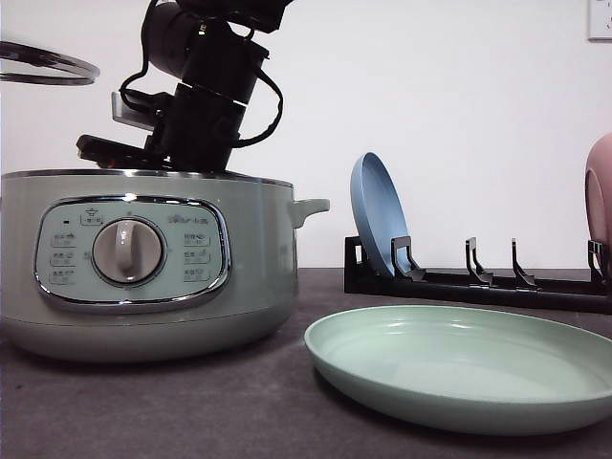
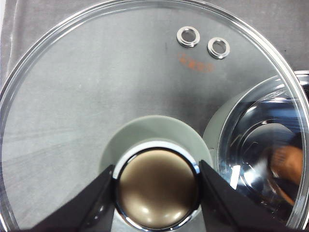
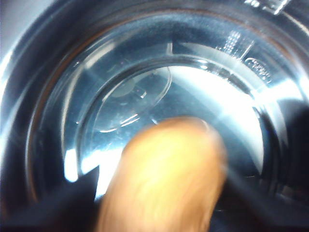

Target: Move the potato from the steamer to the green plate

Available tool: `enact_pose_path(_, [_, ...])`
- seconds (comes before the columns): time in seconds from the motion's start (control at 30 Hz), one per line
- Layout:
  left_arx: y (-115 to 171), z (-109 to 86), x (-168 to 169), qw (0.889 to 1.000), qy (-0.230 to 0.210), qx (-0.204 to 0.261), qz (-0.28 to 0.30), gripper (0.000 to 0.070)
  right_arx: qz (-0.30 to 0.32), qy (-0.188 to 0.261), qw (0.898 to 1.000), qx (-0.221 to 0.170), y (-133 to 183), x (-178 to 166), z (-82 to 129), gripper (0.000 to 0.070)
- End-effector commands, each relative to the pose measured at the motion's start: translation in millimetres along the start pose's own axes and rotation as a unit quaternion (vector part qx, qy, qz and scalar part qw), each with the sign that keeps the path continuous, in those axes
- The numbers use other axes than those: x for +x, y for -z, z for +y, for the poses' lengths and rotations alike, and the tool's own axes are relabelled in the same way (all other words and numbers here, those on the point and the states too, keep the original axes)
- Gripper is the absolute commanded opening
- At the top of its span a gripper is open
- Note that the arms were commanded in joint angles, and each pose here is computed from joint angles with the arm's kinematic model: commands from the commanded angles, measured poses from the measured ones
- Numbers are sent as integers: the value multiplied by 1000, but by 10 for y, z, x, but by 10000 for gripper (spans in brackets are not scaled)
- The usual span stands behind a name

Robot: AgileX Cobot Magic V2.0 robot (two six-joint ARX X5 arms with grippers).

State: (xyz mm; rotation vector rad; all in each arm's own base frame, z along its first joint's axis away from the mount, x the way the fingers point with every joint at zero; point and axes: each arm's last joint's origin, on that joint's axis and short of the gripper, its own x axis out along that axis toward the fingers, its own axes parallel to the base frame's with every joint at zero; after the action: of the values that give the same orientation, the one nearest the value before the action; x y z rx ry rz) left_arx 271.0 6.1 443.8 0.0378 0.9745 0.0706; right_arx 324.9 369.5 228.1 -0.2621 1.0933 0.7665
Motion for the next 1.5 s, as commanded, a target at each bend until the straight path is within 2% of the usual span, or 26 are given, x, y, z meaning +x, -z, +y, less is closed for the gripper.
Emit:
enact_pose_path(0.0, [-57,8,-90,999,0,0,-34,0,-3,-3,1000,-1,-24,60,55,212])
enact_pose_path(0.07, [-57,8,-90,999,0,0,-34,0,-6,-7,1000,-1,-35,26,56,186])
enact_pose_path(0.27, [-58,8,-90,999,0,0,-35,0,-44,-12,999,-12,-137,-289,70,183])
enact_pose_path(0.53, [-60,0,-91,999,10,1,-36,0,-109,-15,993,-35,-250,-1095,118,182])
enact_pose_path(0.77, [-60,-27,-92,999,36,3,-37,0,-151,-5,987,-48,-120,-1910,82,181])
enact_pose_path(1.0, [-60,-111,-99,997,61,15,-37,0,-147,18,988,-39,158,-2483,-114,181])
enact_pose_path(1.2, [-55,-256,-115,994,94,36,-38,0,-135,37,990,-15,509,-2622,-331,181])
enact_pose_path(1.47, [-29,-527,-156,988,127,76,-39,0,-144,52,988,0,1116,-2497,-505,181])
